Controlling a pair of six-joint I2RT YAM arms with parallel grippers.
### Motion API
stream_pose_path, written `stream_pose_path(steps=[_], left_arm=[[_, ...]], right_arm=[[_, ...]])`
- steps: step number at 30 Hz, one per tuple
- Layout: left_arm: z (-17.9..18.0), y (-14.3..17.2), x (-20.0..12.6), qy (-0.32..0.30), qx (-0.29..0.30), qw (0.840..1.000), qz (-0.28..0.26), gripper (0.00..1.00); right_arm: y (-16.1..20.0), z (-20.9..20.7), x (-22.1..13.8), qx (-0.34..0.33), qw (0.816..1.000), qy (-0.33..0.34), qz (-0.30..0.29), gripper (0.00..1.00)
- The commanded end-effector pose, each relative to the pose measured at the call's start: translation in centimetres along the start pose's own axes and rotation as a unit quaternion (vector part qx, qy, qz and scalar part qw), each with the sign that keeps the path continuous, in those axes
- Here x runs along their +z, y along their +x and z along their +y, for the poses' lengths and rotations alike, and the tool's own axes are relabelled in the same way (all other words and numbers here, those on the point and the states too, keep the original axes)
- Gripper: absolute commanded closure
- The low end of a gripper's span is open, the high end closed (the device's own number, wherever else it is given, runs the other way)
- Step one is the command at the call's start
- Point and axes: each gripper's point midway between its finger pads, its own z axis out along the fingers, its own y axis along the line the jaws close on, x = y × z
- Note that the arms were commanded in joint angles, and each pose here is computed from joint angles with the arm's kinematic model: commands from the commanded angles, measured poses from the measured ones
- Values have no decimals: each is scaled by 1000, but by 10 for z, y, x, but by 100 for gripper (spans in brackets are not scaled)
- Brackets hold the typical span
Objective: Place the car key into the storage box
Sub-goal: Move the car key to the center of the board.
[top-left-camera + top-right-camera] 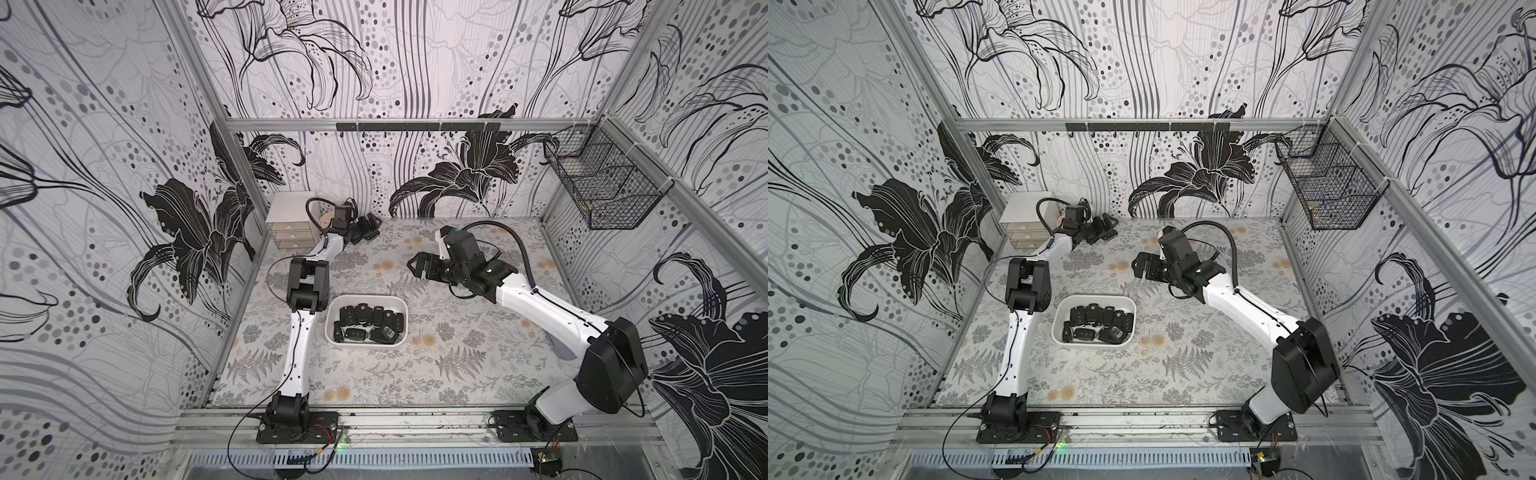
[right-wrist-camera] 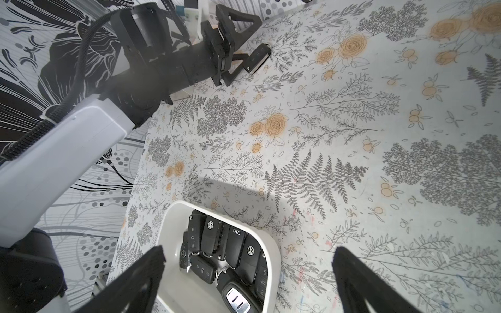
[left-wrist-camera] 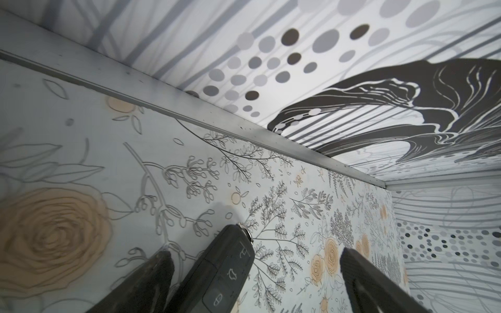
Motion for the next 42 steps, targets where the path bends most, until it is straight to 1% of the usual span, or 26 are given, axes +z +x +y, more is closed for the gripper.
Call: stream_pose_path(steps=[1, 4, 6, 11, 17, 21, 23, 31, 38, 42], left_arm=[[-17, 30, 17, 34, 14, 999, 35, 1], [-28, 44, 20, 38, 17, 998, 48, 1], [-30, 46, 20, 30, 16, 999, 40, 1], [-22, 35, 20, 7, -11, 1000, -4, 1], [-22, 18, 28, 11, -63, 995, -70, 1], [-20, 17, 41, 21, -100, 991, -85, 1], [-23, 19, 47, 23, -105, 991, -84, 1], [-47, 44, 65, 67, -93, 992, -51, 1], [-78, 82, 68, 118, -73, 990, 16, 1], [-95, 111, 65, 135, -64, 987, 52, 1]], right_arm=[[-3, 10, -3, 1, 1000, -12, 1, 0], [-2, 9, -5, 1, 1000, -12, 1, 0], [-1, 9, -6, 2, 1000, -12, 0, 0], [1, 8, -9, 2, 1000, -12, 0, 0], [6, 4, -10, 6, 1000, -9, 5, 0], [8, 1, -14, 6, 1000, -4, 6, 0], [9, -1, -17, 5, 1000, 1, 4, 0], [12, -10, -26, 1, 1000, 16, -6, 0], [15, -11, -23, 1, 1000, 15, 2, 0], [15, -13, -25, -1, 1000, 19, -1, 0]])
